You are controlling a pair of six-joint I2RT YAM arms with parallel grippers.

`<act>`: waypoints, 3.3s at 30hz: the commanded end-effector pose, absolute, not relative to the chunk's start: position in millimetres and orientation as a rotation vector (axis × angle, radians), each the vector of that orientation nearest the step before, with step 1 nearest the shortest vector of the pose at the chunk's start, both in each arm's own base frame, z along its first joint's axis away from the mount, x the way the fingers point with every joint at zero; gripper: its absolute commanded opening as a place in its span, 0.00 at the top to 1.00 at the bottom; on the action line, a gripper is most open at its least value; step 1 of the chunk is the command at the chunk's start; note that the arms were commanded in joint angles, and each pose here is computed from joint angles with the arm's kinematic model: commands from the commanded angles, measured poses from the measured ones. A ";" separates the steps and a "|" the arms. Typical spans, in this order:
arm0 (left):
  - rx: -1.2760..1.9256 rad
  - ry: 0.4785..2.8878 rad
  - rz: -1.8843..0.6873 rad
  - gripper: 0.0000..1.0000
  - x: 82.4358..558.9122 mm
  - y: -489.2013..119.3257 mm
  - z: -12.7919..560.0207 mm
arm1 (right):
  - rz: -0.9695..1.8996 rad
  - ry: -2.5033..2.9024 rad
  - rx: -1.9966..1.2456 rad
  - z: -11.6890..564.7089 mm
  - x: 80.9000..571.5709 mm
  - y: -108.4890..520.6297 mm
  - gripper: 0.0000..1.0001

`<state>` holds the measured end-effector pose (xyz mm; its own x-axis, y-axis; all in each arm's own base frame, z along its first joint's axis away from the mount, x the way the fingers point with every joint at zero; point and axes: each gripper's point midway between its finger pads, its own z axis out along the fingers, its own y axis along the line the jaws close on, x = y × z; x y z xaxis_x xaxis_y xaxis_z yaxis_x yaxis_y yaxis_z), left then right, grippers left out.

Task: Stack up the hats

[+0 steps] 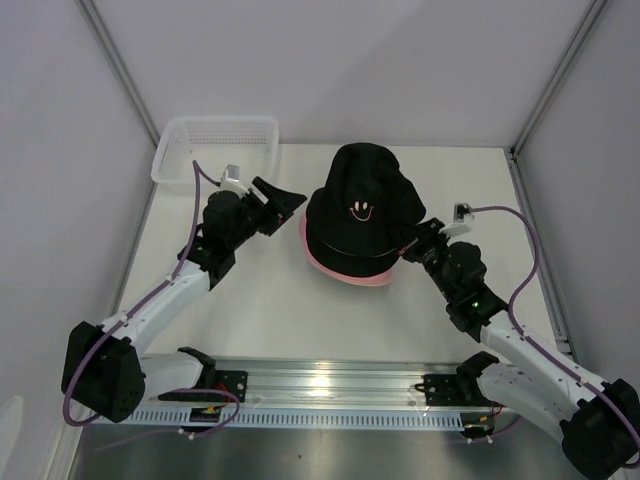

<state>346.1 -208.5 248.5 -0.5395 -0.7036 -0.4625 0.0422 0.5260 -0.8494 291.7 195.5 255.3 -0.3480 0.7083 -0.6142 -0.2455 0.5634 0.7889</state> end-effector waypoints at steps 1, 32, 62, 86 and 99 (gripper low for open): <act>-0.491 1.803 -1.415 0.27 330.7 -236.8 282.2 | 1.001 1.666 0.332 244.4 286.2 198.7 1.00; -0.350 1.929 -1.121 0.99 322.1 -234.8 230.6 | 0.898 1.689 0.503 230.9 280.0 154.6 0.58; -0.161 1.970 -1.014 0.99 317.4 -249.5 218.9 | 1.186 1.353 0.802 285.1 344.0 141.6 0.50; -0.121 1.932 -1.037 0.99 319.7 -255.5 236.7 | 1.113 1.494 0.992 242.7 318.6 121.9 0.43; -0.102 1.922 -1.033 0.99 317.6 -256.0 241.1 | 1.228 1.594 0.997 218.9 326.3 155.7 0.43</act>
